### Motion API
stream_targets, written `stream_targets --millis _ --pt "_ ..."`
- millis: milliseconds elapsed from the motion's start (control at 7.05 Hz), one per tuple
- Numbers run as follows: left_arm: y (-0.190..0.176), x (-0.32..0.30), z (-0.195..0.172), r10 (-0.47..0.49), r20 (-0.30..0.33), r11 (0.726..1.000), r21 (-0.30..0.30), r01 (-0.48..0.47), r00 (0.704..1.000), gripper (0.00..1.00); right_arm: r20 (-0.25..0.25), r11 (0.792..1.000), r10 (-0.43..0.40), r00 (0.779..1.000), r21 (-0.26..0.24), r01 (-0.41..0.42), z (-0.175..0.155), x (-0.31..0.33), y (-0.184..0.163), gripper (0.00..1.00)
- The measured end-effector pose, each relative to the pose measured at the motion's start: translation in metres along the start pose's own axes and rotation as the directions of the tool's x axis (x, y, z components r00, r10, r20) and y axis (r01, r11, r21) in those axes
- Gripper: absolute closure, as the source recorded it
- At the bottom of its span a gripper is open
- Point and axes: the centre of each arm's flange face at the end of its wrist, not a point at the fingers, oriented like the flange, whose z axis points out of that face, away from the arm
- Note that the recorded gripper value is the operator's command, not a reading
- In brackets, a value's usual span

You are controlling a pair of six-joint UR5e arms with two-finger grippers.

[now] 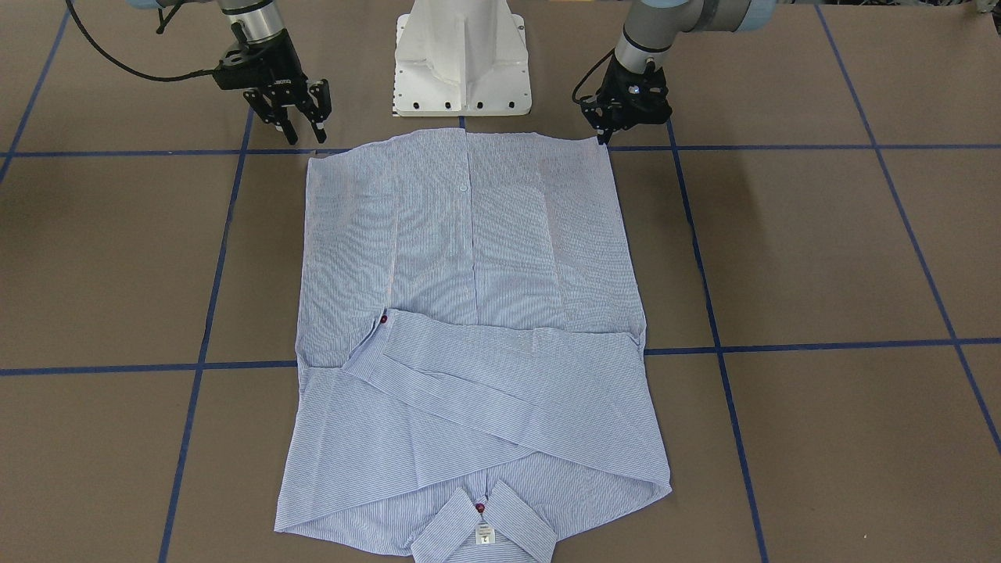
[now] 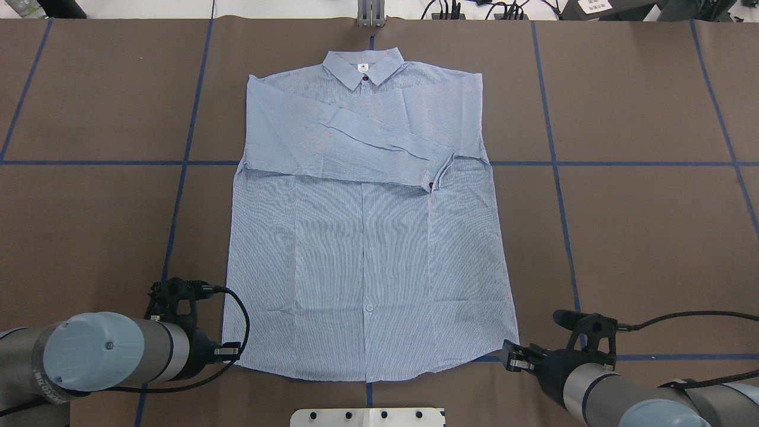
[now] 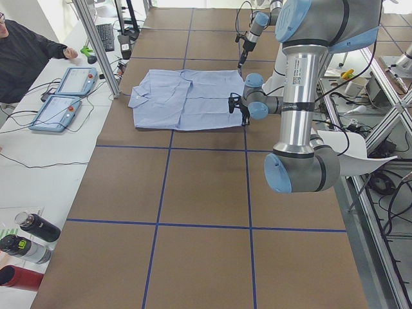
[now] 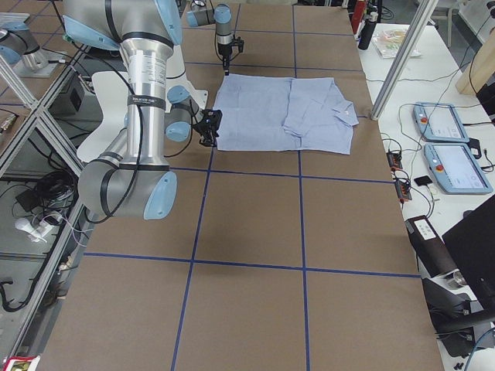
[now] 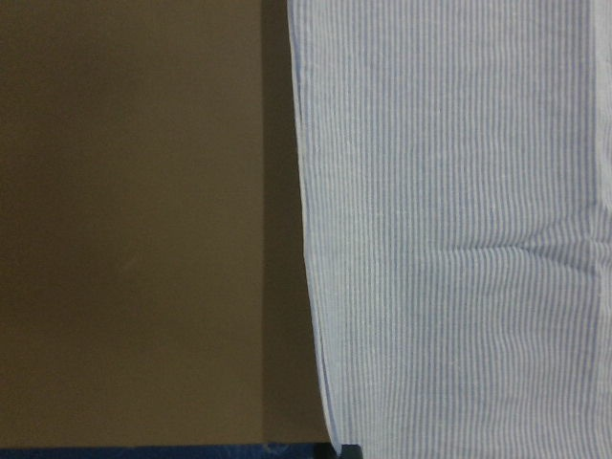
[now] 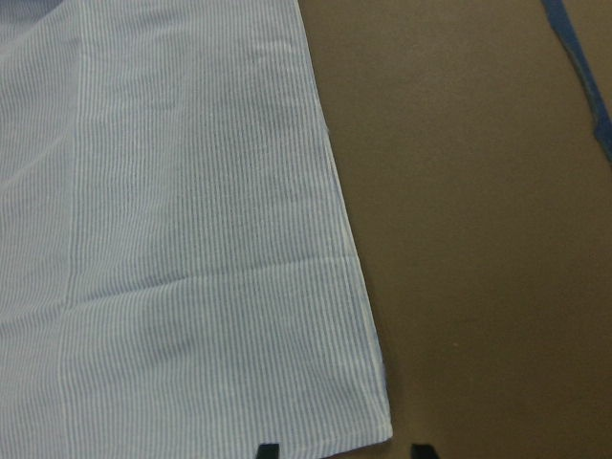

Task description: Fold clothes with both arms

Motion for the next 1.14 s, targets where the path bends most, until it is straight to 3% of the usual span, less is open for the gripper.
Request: stream_targets --millis 568,1135 --pt "0.000 0.001 -0.003 0.000 -0.003 1.000 0.004 0.000 1.000 1.00 -0.028 0.998 -0.024 0.999 0.064 0.025 0.020 0.009 -0.001 0.60" --pt "0.000 0.003 -0.008 0.000 -0.009 1.000 0.005 0.000 1.000 1.00 -0.042 0.996 -0.032 0.999 0.077 0.035 0.028 0.013 0.002 0.65"
